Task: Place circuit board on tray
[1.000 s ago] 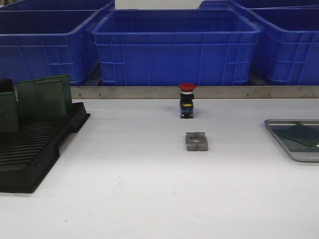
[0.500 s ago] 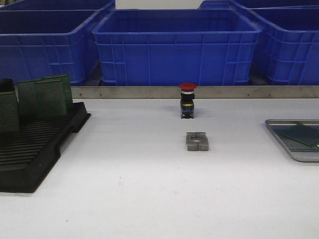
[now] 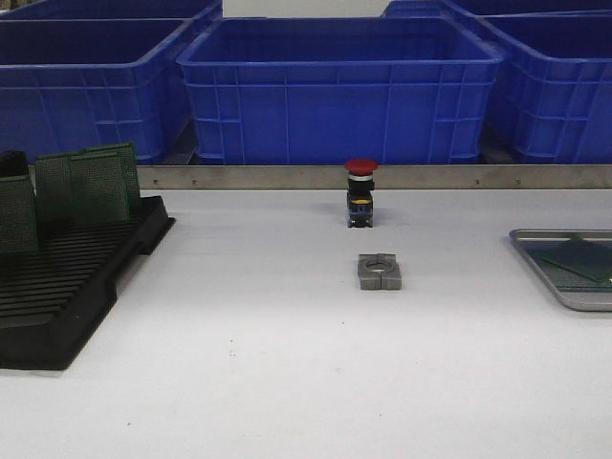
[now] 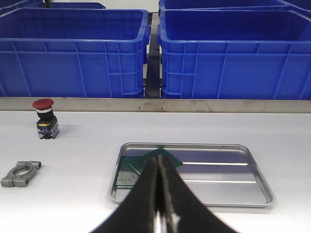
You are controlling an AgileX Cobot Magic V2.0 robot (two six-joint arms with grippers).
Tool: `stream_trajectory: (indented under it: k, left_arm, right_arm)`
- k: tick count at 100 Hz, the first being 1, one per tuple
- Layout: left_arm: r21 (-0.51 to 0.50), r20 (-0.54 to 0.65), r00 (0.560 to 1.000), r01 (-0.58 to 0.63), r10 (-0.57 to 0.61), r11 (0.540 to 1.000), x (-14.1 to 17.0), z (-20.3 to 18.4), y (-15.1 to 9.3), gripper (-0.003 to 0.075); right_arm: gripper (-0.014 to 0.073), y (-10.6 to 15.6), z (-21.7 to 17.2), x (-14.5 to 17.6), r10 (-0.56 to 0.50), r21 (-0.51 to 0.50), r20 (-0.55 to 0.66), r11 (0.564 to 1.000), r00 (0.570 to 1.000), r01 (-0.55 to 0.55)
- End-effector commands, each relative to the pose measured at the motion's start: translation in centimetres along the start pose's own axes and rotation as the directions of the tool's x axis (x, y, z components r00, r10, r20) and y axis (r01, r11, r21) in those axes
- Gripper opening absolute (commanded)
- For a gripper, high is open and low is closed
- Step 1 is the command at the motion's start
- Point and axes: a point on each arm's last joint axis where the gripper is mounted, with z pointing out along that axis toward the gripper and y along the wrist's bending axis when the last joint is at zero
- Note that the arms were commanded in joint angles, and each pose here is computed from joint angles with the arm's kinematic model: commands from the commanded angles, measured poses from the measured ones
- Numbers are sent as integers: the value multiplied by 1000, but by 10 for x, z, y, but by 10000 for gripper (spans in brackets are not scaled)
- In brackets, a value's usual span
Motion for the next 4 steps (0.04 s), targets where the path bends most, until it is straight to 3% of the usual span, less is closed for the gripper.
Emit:
stream_trajectory:
  k: [1,4]
  left_arm:
    - [11,62,998,7,-8,1000,7,1,0,-20]
    - [11,62,998,7,-8,1000,7,1,0,-20]
  right_arm:
    - [-60,0,-3,-12,-10,4,111,1000,994,10]
    - [-60,0,-3,-12,-10,4,111,1000,994,10]
